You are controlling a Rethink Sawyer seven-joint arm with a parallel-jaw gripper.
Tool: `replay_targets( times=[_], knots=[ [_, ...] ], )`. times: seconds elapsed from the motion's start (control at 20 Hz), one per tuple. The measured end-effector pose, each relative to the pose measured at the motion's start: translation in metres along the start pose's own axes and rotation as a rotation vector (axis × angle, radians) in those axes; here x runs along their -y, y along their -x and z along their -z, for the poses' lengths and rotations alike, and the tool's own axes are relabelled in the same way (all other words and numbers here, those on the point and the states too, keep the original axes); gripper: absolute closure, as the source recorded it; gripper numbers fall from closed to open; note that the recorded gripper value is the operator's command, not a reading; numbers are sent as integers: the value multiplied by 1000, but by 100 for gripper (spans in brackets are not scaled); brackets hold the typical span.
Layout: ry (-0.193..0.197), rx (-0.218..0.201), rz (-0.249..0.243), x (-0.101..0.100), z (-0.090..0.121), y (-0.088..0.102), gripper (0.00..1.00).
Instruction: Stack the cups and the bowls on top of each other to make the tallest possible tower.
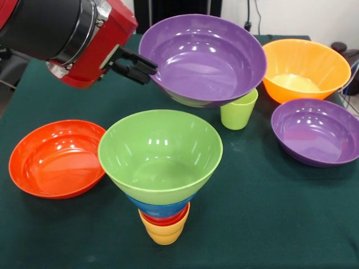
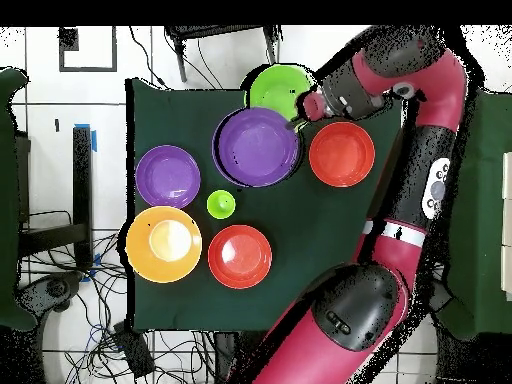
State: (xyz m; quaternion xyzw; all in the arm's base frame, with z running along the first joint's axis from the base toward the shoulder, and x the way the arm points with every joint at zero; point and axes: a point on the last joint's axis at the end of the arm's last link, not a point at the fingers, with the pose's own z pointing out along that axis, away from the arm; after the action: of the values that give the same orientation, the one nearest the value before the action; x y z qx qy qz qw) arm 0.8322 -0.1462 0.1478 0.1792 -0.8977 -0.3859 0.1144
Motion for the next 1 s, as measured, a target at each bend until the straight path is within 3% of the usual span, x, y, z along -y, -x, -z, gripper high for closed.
replay_targets(
  times=[0.6,1.0],
  knots=[
    [-1,-6,24,-9,-4,11,100],
    [9,-34,30,-17,-3,15,100]
  ],
)
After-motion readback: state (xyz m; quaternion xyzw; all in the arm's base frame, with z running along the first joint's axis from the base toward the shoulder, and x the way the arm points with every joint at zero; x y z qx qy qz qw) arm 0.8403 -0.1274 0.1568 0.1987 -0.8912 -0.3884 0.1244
